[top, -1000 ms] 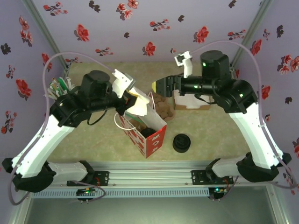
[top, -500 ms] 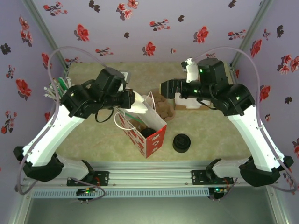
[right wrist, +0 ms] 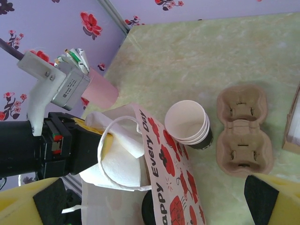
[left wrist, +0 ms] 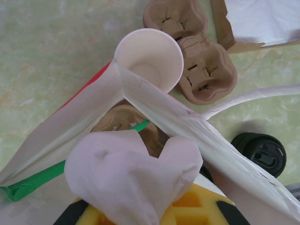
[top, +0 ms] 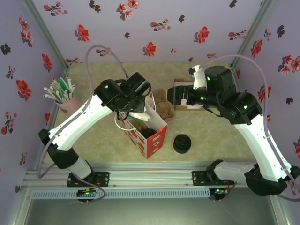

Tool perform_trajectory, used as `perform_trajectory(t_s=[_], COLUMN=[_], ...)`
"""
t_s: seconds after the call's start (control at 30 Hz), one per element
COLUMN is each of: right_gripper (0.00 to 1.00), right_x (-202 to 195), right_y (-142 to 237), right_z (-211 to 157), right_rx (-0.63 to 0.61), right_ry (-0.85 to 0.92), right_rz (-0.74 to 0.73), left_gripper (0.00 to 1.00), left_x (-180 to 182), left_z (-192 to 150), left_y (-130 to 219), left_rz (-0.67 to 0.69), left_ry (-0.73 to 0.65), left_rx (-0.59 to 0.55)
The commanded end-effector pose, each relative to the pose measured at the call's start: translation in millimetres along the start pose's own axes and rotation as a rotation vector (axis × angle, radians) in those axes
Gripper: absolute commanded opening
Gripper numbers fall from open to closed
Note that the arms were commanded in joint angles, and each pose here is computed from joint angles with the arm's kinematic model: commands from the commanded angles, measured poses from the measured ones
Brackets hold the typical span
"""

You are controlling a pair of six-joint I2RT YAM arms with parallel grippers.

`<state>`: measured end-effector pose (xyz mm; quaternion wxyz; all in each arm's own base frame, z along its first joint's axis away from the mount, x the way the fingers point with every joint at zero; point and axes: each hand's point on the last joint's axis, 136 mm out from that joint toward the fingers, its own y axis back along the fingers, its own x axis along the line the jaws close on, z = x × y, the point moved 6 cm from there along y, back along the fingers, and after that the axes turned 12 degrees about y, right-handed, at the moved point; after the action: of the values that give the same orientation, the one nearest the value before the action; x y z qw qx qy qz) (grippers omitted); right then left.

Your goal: Pack the takeout coffee

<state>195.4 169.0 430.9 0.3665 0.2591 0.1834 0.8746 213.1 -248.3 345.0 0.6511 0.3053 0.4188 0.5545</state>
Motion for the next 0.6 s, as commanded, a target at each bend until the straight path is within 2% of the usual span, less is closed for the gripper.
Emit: perform_trajectory(t_s=[0.0, 0.23, 0.3, 0.37, 0.57], right_gripper=[0.99, 0.99, 0.99, 0.99, 0.99], right_x=[-6, -7, -8, -9, -9], right_y=[3, 1, 0, -1, -3], right_z=[-1, -4, -4, -4, -4], right_rx=[-0.016, -0.006, -0.004, -0.002, 0.003], right_ry=[0.011, 0.012, 0.012, 0.011, 0.009], right_rz=[-0.029, -0.031, -0.032, -0.034, -0.031], left_gripper=[0.00, 0.02, 0.08, 0.19, 0.33], left_x=[3, 4, 5, 4, 0], left_z=[-3, -8, -7, -6, 1], left_y=[-4, -20, -19, -16, -2], left_rz=[0.061, 0.139, 0.138, 0.130, 0.094], left_ry=[-0.001, -0.029, -0.032, -0.034, -0.044], left_rx=[0.000, 0.041, 0.039, 0.035, 0.016])
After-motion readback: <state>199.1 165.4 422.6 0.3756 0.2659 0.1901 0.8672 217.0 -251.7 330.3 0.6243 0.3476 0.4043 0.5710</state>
